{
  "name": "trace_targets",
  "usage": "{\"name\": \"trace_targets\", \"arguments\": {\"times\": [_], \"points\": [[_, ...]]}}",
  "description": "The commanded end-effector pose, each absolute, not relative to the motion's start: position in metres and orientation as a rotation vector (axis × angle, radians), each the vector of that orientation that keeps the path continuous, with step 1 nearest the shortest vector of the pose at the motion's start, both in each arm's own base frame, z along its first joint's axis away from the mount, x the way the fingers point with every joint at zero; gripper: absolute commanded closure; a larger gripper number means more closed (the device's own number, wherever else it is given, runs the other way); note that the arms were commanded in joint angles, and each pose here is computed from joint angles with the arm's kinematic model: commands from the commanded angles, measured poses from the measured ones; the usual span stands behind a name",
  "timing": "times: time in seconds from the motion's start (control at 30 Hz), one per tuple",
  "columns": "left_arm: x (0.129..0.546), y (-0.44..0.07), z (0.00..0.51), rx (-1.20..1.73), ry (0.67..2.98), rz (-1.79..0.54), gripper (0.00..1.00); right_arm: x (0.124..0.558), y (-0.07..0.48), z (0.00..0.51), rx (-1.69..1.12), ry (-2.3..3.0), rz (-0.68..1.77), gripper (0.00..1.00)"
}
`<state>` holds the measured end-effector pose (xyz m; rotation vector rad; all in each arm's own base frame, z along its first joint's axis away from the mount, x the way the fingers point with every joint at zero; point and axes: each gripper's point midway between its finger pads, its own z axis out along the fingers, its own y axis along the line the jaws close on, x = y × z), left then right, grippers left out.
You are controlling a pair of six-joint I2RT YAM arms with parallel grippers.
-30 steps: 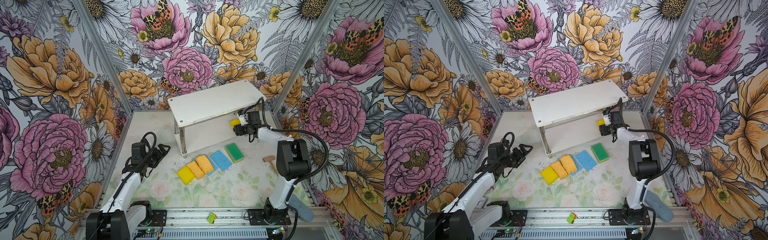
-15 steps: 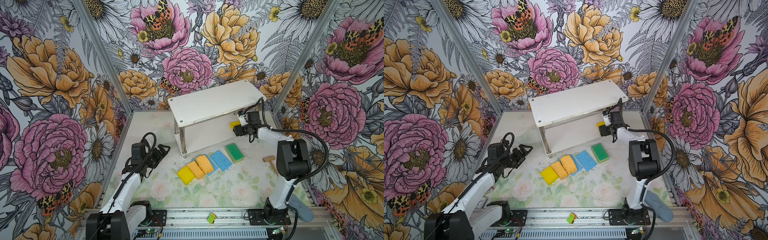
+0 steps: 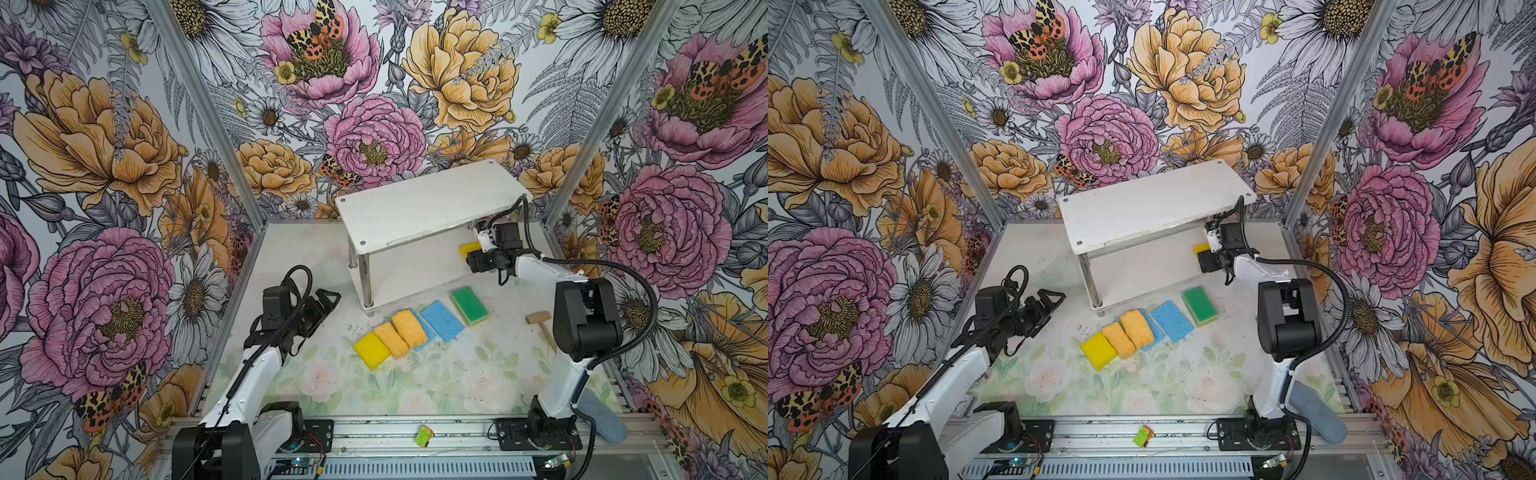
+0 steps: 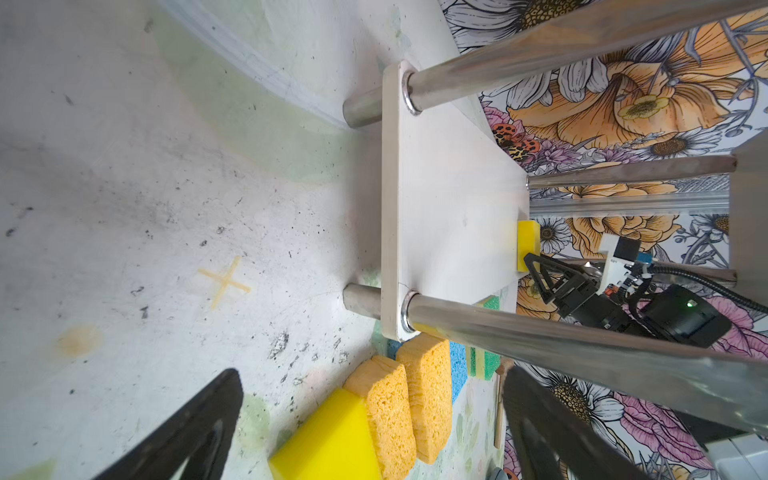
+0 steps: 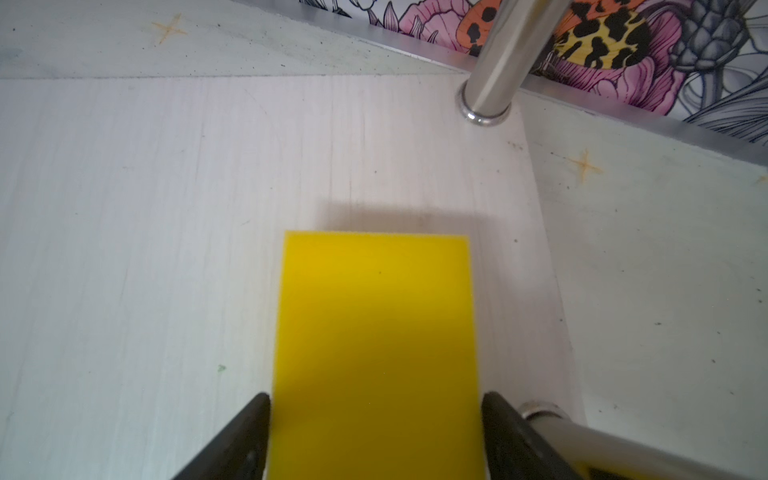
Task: Place and organize the cleaning sponges onto the shelf
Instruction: 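Open the right gripper to release the yellow sponge on the shelf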
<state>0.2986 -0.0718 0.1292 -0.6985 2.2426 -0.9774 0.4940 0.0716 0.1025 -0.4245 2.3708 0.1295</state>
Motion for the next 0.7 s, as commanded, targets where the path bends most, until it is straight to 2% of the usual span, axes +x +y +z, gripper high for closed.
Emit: {"name": "trace_targets", "arguments": {"times": [0.0,0.67], "points": [[0.298,-0.071,0.133,-0.685,2.228,-0.994,0.01,0.494,0.075,0.132,-0.427,2.303,0.122,0.20],[0.301,-0.075,0.139,-0.654,2.225,-1.021,0.01,0.435,0.102,0.169,-0.417,2.252,0.303,0.18]]}}
